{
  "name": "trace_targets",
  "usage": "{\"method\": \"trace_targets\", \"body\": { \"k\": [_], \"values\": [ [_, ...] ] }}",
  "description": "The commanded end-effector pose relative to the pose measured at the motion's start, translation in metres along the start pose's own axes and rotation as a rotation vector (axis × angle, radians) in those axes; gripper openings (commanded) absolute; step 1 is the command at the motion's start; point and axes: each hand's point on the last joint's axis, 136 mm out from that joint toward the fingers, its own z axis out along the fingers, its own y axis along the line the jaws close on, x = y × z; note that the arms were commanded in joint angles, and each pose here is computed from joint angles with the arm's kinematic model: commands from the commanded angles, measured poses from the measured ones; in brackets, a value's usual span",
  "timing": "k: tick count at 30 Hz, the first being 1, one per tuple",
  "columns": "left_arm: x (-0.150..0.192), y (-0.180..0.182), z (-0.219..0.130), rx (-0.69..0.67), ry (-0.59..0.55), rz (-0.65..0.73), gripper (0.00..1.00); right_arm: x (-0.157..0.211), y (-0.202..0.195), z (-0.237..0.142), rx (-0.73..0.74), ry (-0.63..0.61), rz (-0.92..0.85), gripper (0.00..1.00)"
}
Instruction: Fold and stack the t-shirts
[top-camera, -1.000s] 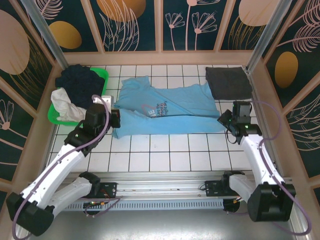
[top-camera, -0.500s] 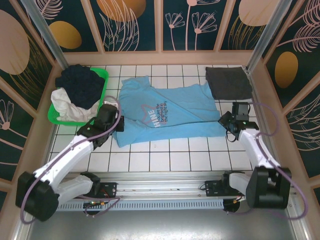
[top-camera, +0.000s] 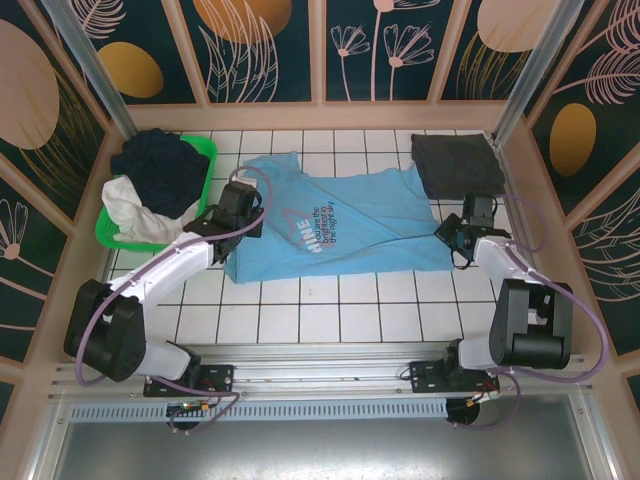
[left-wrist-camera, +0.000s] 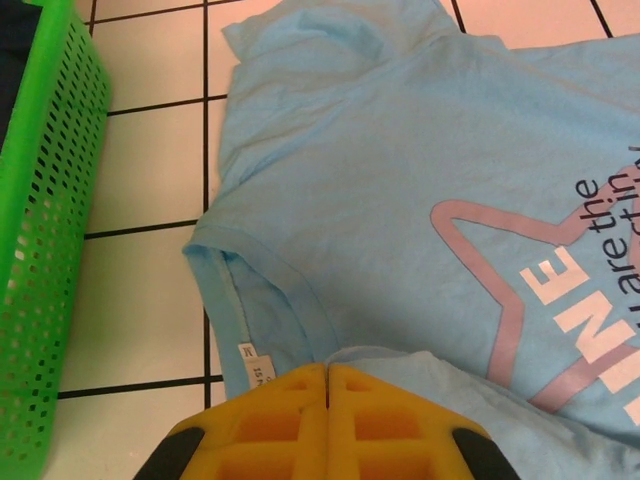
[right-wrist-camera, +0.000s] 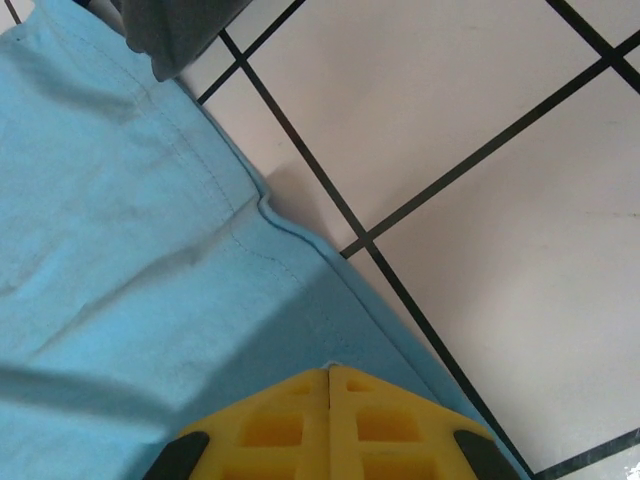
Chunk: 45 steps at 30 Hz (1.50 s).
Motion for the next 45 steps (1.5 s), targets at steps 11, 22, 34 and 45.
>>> {"method": "trace_targets", "body": {
  "k": [11,22,34,45],
  "values": [
    [-0.007,0.004,0.034,0.006,0.021,-0.01,0.0,0.003,-0.003,0.038,0.001,0.1,-0.037,0.0],
    [0.006,0.015,0.046,-0.027,0.064,-0.024,0.0,-0.002,0.003,0.045,-0.004,0.113,-0.046,0.0],
    [-0.026,0.023,0.027,0.007,0.021,-0.09,0.91,-0.021,0.003,0.004,0.084,0.047,-0.146,0.29],
    [0.052,-0.06,0.009,0.44,0.088,-0.34,0.95,0.098,0.094,0.015,-0.201,0.183,-0.29,0.56]
  ]
}}
